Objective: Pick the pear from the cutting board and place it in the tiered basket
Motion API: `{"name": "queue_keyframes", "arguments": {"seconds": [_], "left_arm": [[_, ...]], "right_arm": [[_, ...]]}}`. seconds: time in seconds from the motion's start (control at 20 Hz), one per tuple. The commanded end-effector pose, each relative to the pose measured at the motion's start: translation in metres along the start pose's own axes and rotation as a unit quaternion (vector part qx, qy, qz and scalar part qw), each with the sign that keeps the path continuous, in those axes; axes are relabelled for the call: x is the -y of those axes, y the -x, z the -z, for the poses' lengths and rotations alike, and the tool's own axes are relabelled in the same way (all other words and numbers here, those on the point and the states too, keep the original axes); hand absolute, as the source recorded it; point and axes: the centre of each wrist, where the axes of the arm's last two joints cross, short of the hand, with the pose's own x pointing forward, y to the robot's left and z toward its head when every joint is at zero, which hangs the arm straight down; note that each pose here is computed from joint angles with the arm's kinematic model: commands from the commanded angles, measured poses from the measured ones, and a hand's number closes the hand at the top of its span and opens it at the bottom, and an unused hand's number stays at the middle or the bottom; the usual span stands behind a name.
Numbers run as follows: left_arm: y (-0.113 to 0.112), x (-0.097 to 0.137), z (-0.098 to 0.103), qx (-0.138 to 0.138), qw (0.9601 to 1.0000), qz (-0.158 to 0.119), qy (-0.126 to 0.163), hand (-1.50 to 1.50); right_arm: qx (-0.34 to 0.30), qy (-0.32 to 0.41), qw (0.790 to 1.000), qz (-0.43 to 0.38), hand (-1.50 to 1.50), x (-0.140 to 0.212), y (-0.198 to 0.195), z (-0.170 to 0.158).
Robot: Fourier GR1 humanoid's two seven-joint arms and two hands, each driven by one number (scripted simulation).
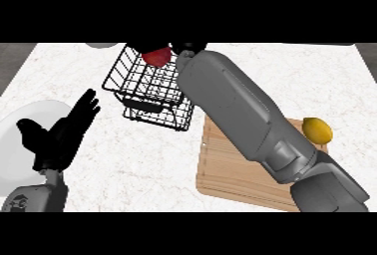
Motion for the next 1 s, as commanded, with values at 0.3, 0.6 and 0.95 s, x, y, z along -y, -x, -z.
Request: {"name": "queue_keyframes", "arguments": {"seconds": [0.3, 0.6, 0.95], "left_arm": [[-0.002, -0.01, -0.008, -0.01, 0.9998, -0.004, -0.017, 0.0], [0.013, -0.026, -0.017, -0.011, 0.9997, -0.005, -0.021, 0.0], [0.027, -0.005, -0.026, -0.009, 0.9997, -0.007, -0.022, 0.0]], "right_arm": [[-0.032, 0.105, 0.982, 0.152, -1.5, 0.046, 0.012, 0.023], [-0.03, 0.168, 0.973, 0.154, -1.5, 0.126, 0.047, 0.037], [-0.041, 0.184, 0.971, 0.15, -1.5, 0.224, 0.079, 0.034]]}}
